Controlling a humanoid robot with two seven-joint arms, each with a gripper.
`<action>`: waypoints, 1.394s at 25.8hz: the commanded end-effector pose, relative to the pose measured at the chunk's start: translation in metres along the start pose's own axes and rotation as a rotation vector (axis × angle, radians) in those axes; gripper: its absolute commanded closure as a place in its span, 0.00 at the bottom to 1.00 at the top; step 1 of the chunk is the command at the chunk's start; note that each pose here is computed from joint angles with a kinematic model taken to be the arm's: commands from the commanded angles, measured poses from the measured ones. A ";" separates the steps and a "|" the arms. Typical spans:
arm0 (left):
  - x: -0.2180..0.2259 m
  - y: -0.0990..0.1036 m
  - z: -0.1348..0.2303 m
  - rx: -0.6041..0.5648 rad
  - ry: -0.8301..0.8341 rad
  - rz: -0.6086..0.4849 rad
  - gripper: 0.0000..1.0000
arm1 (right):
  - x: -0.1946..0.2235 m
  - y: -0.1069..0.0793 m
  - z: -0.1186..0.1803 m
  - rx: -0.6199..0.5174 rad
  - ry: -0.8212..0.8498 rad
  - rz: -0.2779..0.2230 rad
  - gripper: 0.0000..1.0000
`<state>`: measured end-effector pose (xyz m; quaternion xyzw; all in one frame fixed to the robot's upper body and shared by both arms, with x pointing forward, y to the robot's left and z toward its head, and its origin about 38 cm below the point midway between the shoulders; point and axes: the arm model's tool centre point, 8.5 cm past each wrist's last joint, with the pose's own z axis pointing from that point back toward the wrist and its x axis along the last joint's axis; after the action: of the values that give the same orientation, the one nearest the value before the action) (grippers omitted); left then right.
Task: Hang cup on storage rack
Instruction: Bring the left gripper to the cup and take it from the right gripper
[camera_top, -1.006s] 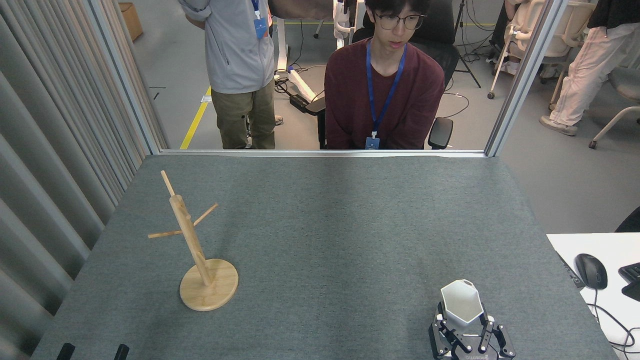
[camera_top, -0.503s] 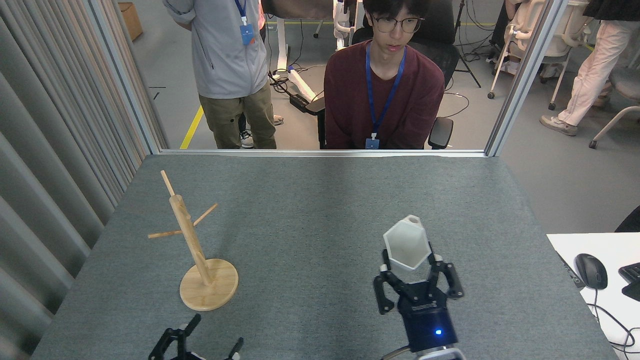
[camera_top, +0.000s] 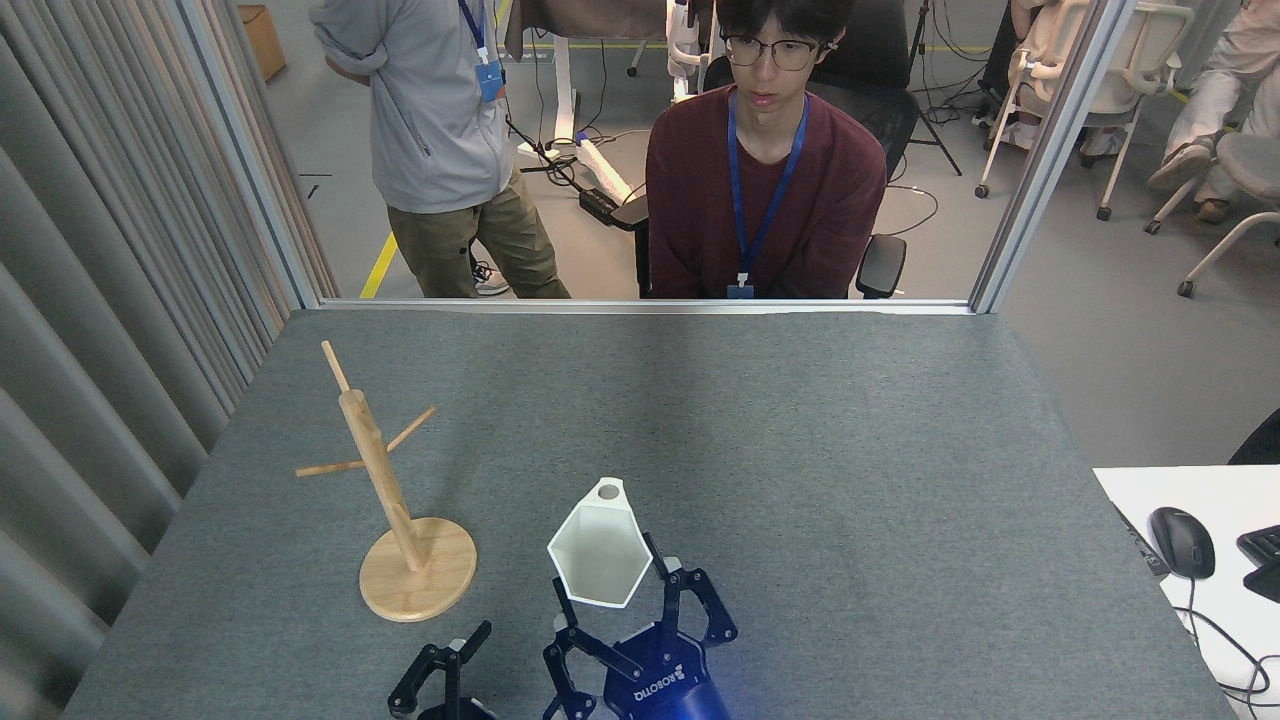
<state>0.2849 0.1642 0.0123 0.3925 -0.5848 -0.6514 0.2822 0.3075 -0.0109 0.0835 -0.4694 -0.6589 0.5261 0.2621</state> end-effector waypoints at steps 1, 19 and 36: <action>0.010 0.008 -0.011 0.026 -0.023 0.002 0.00 | 0.008 0.002 0.002 0.008 -0.017 -0.004 0.48; 0.011 0.028 -0.038 0.081 -0.046 -0.044 0.63 | 0.054 0.011 0.035 0.047 -0.107 0.003 0.46; 0.013 0.026 -0.041 0.072 -0.038 -0.075 0.70 | 0.004 -0.072 -0.029 -0.245 0.113 -0.042 0.00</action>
<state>0.3117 0.1276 0.0373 0.4076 -0.6025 -0.6458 0.2319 0.2777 0.0193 0.1264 -0.4816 -0.7092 0.4675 0.2160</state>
